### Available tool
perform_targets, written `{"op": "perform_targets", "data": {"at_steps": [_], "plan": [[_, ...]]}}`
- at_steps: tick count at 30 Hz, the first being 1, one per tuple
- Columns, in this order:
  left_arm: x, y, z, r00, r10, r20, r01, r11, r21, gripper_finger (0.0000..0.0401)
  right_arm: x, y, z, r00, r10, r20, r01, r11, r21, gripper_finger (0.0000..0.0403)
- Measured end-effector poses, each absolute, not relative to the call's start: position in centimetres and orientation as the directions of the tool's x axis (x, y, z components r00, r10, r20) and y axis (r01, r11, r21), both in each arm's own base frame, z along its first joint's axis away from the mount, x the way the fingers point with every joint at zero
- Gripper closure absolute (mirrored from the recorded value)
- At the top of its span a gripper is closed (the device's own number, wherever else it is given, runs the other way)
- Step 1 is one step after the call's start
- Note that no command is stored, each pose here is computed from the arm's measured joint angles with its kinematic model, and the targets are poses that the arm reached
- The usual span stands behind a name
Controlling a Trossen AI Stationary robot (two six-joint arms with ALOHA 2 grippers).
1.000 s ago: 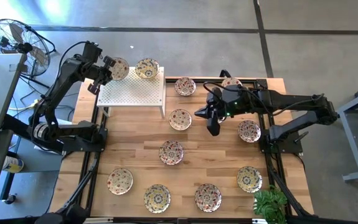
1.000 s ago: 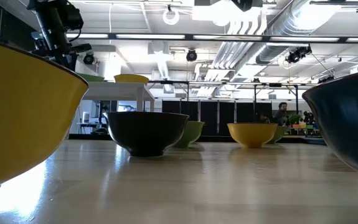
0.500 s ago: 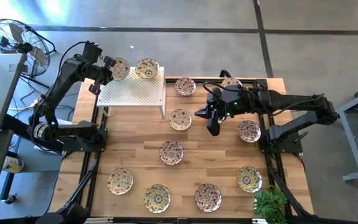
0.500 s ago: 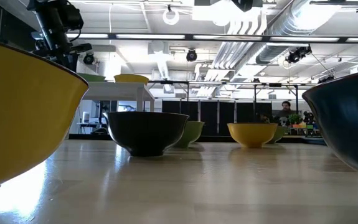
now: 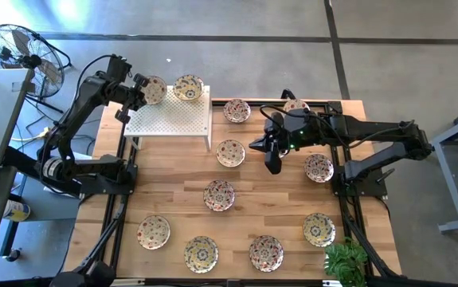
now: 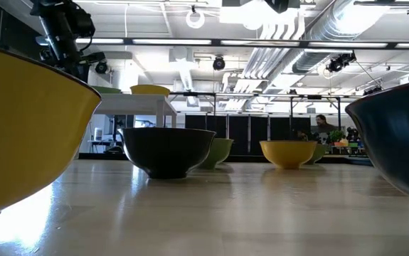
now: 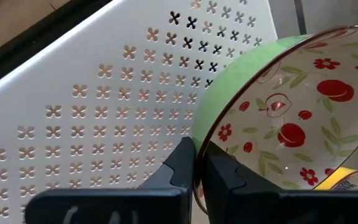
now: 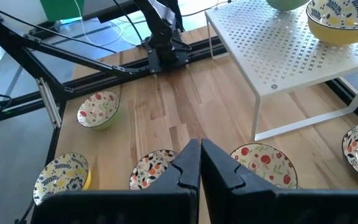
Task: Pick & Place Mini bowls
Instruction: Put the red patterned bowl on the shelf, then put the orange patterned bowl on the shelf
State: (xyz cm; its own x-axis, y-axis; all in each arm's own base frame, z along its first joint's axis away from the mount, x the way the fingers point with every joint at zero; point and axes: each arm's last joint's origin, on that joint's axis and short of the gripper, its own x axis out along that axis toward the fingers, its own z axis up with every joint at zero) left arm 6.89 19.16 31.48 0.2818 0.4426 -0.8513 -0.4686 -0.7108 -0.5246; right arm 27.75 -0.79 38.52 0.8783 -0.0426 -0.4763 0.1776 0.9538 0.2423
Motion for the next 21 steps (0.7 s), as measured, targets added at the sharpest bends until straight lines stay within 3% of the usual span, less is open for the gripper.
{"op": "perform_targets", "data": {"at_steps": [7, 21], "plan": [[6.9, 19.1, 31.5, 0.282, 0.444, -0.850, -0.456, -0.718, -0.526, 0.0373, 27.7, -0.8, 38.5, 0.878, -0.042, -0.476, 0.177, 0.954, 0.242, 0.0403], [6.0, 16.6, 33.7, 0.316, 0.554, -0.770, -0.453, -0.625, -0.636, 0.0268, 27.8, -0.8, 38.7, 0.888, -0.039, -0.459, 0.168, 0.955, 0.245, 0.0403]]}}
